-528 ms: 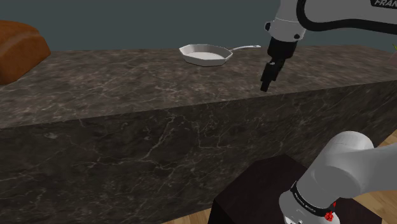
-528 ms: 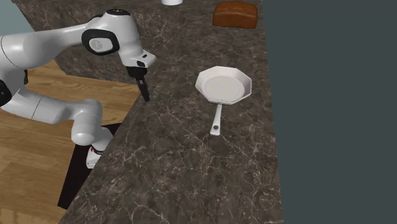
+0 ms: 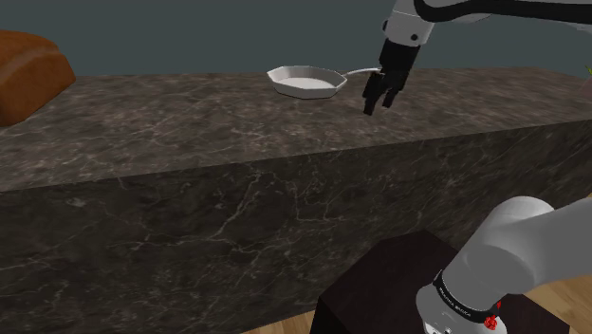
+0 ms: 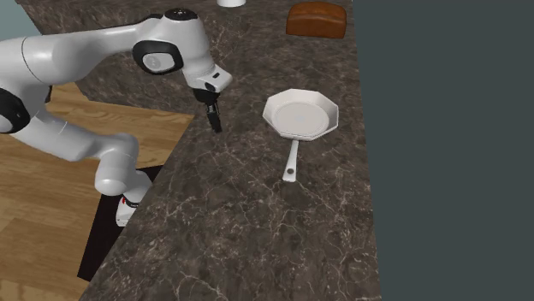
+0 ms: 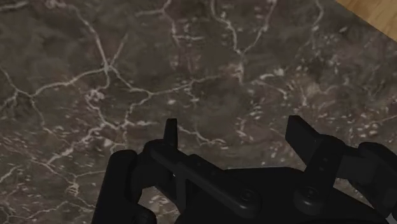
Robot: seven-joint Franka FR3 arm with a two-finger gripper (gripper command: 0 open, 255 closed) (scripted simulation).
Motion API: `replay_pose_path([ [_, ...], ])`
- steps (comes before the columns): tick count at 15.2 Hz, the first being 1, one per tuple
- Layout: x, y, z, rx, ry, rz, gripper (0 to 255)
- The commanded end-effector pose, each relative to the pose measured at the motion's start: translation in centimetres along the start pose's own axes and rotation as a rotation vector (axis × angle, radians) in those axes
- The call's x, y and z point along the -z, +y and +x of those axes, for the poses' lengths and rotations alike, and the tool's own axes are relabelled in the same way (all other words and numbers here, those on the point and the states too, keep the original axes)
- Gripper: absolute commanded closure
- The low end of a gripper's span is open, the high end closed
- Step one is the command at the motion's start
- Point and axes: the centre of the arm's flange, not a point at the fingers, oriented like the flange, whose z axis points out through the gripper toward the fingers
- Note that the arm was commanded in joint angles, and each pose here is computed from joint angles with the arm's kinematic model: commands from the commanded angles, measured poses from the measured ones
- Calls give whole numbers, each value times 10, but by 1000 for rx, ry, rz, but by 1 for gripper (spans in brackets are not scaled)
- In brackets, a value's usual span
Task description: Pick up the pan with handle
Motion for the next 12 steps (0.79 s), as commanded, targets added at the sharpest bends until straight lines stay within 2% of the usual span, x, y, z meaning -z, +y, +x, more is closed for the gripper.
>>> replay_pose_path([
  [1,2,14,23,-59,25,35,0],
  [12,19,102,125,-369,153,223,0],
])
